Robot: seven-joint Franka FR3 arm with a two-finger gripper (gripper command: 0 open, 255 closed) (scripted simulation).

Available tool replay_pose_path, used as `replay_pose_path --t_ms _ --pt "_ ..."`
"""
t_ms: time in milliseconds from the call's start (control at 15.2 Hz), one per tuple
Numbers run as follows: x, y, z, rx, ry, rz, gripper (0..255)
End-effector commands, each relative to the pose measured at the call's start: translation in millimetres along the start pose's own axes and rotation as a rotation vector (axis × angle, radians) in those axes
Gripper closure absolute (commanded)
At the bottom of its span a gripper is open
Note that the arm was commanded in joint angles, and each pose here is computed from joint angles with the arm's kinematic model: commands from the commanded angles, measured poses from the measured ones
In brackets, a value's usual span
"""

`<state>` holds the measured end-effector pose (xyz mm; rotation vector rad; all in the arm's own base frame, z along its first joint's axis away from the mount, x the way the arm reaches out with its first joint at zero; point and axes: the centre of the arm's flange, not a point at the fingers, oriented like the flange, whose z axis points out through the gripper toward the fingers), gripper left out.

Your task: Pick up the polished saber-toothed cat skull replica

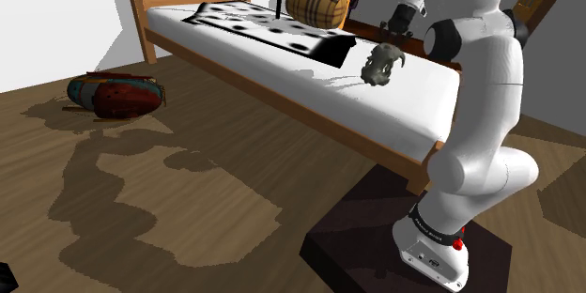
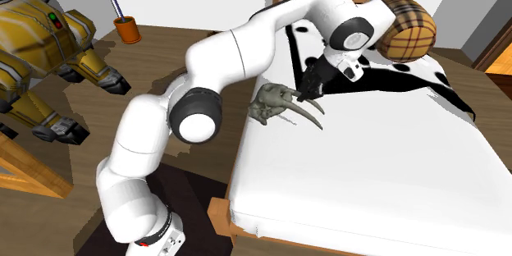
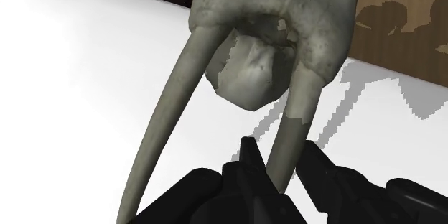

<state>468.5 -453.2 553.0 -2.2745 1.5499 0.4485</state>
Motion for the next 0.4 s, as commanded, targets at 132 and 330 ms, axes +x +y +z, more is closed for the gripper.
replay_pose_path --t_ms 132,330 --pt "-9.1 -2.8 -19.0 0.000 0.000 -0.001 255" --pt "-11.8 -3.5 -24.4 0.000 0.000 -0.001 255"
